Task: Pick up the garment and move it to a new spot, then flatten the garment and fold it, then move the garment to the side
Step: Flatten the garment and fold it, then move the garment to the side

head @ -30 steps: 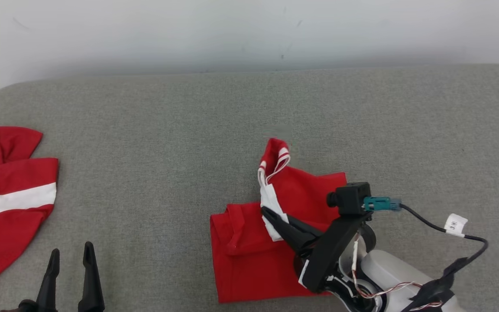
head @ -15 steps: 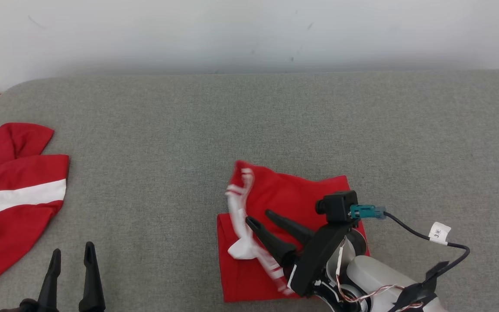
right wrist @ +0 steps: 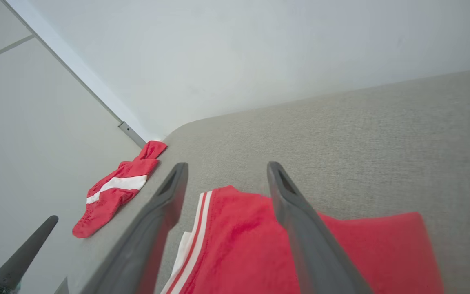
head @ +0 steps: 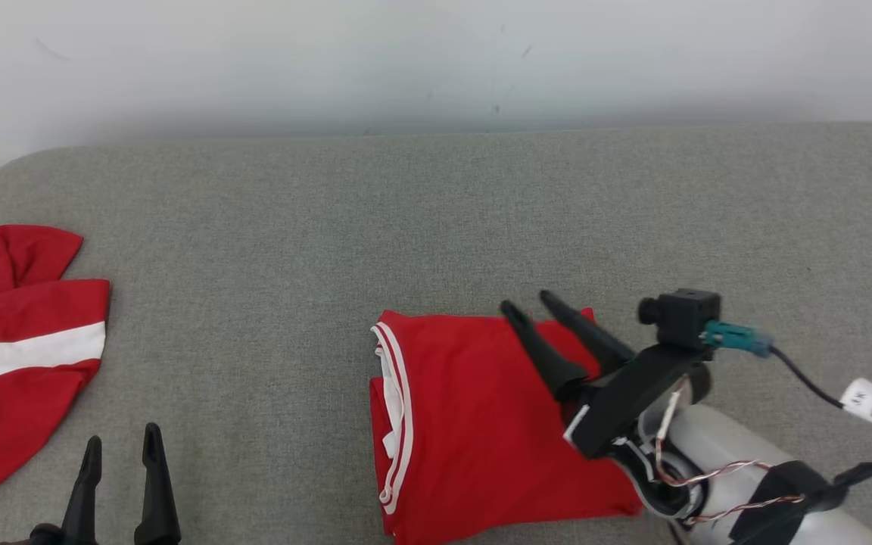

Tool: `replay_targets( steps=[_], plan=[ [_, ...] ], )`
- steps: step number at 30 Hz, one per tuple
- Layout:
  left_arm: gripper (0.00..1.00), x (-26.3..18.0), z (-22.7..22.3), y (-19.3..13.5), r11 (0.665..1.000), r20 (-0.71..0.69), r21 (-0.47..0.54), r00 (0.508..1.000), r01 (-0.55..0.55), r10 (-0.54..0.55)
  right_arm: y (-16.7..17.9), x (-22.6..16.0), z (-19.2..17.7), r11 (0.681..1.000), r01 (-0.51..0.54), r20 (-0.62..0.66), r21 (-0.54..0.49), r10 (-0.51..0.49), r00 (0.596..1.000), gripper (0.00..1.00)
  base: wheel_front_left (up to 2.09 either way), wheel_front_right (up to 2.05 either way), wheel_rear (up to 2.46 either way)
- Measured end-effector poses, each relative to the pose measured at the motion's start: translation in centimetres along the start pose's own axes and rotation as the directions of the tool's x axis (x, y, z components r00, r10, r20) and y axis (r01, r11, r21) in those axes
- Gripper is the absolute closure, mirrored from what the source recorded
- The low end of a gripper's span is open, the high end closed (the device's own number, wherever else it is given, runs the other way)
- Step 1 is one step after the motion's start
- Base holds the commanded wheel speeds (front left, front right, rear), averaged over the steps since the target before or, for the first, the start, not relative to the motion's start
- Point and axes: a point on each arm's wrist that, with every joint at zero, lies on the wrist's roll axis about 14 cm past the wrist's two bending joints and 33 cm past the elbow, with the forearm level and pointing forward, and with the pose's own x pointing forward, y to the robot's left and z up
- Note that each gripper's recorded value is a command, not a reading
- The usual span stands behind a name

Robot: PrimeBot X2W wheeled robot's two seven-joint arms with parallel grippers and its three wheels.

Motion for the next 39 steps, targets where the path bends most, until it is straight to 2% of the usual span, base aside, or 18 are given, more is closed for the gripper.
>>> replay_targets(
  steps=[6, 13, 21, 30, 35, 36, 37, 39],
  plan=[
    [0.00, 0.0, 0.3, 0.1, 1.000, 0.008, 0.003, 1.000, -0.001, 0.001, -4.9, -2.2, 1.3, 0.988, 0.136, 0.034, -0.075, -0.134, 0.990, 0.00, 0.00, 0.00, 0.00],
    [0.00, 0.0, 0.3, 0.3, 1.000, 0.009, 0.008, 1.000, -0.007, 0.007, -9.5, -5.5, -0.5, 0.953, 0.280, -0.030, -0.118, -0.286, 0.958, 0.00, 0.00, 0.00, 0.00],
    [0.00, 0.3, -0.2, 0.0, 1.000, -0.001, 0.009, 1.000, -0.003, 0.003, -9.9, -6.2, -3.5, 0.946, 0.313, -0.124, -0.089, -0.322, 0.938, 0.00, 0.00, 0.00, 0.00],
    [0.00, 0.3, -0.4, 0.2, 1.000, -0.007, 0.011, 1.000, -0.004, 0.004, -8.7, -6.7, -7.5, 0.950, 0.310, -0.261, -0.021, -0.305, 0.916, 0.00, 0.00, 0.00, 0.00],
    [0.00, 0.3, -0.4, 0.2, 1.000, -0.008, 0.011, 1.000, -0.005, 0.005, -8.0, -6.5, -8.4, 0.953, 0.302, -0.297, -0.001, -0.288, 0.910, 0.00, 0.00, 0.00, 0.00],
    [0.00, 0.3, -0.5, 0.2, 1.000, -0.009, 0.011, 1.000, -0.005, 0.005, -7.9, -6.4, -8.4, 0.954, 0.300, -0.299, 0.000, -0.287, 0.910, 0.16, 0.00, 0.00, 0.00],
    [0.00, 0.3, -0.5, 0.2, 1.000, -0.010, 0.011, 1.000, -0.005, 0.005, -7.8, -6.3, -8.5, 0.954, 0.299, -0.301, 0.006, -0.284, 0.910, 0.61, 0.00, 0.00, 0.00],
    [0.00, 0.3, -0.6, 0.2, 1.000, -0.012, 0.011, 1.000, -0.005, 0.005, -7.5, -6.1, -8.6, 0.956, 0.293, -0.304, 0.014, -0.275, 0.912, 1.00, 0.00, 0.00, 0.00]
  ],
)
